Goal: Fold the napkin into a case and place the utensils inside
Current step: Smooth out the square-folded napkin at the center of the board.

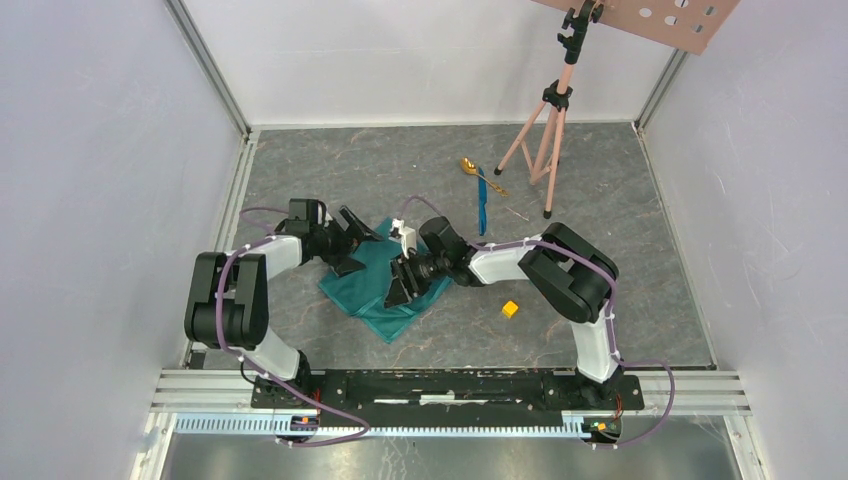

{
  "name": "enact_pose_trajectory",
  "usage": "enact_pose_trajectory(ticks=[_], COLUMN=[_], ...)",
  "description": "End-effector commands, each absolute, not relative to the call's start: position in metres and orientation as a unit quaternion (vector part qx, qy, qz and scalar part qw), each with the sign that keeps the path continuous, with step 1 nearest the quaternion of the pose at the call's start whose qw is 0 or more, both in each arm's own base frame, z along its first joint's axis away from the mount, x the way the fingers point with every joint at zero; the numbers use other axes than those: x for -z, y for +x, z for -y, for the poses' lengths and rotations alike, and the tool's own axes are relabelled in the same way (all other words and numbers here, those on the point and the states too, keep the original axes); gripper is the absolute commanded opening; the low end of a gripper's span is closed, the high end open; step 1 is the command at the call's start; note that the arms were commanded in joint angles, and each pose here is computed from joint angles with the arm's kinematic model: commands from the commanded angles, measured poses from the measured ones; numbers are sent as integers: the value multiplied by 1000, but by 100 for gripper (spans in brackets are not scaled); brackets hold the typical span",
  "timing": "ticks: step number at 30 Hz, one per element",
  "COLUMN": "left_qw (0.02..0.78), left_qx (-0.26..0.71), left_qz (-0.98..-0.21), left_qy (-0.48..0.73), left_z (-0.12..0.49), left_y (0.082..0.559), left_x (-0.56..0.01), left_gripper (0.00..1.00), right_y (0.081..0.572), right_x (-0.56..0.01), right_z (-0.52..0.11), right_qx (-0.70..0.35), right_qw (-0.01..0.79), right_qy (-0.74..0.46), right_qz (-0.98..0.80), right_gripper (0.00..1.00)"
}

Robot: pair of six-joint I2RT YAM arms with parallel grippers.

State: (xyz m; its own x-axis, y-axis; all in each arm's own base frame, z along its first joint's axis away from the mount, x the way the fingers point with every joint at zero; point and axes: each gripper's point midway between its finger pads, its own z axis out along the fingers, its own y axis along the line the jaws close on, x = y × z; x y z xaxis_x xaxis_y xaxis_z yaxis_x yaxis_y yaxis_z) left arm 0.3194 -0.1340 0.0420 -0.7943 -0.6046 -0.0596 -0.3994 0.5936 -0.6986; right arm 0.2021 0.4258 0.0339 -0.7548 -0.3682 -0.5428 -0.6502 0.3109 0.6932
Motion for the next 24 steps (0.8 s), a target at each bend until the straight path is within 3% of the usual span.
enact_pose_trajectory(ticks=[1,14,20,24], left_qw=[151,185,223,228], left_qx=[318,319,319,315], left_qz=[-879,-885,-895,-899], left_qy=[-320,-284,-220,-201], left_z=[124,122,120,119], left_y=[314,320,316,306], left_x=[-23,-53,-95,-104], left_gripper=[100,100,100,100], right_y=[200,133,152,191], right_x=[-48,-69,-77,-53], right_z=[-441,-425,-396,-374], right_qx=[-512,-527,-503,-464], right_qw=[156,121,165,181], right_qy=[-346,-396,-366,-293], right_qz=[-771,-742,-766,-816], right_gripper=[57,58,64,58])
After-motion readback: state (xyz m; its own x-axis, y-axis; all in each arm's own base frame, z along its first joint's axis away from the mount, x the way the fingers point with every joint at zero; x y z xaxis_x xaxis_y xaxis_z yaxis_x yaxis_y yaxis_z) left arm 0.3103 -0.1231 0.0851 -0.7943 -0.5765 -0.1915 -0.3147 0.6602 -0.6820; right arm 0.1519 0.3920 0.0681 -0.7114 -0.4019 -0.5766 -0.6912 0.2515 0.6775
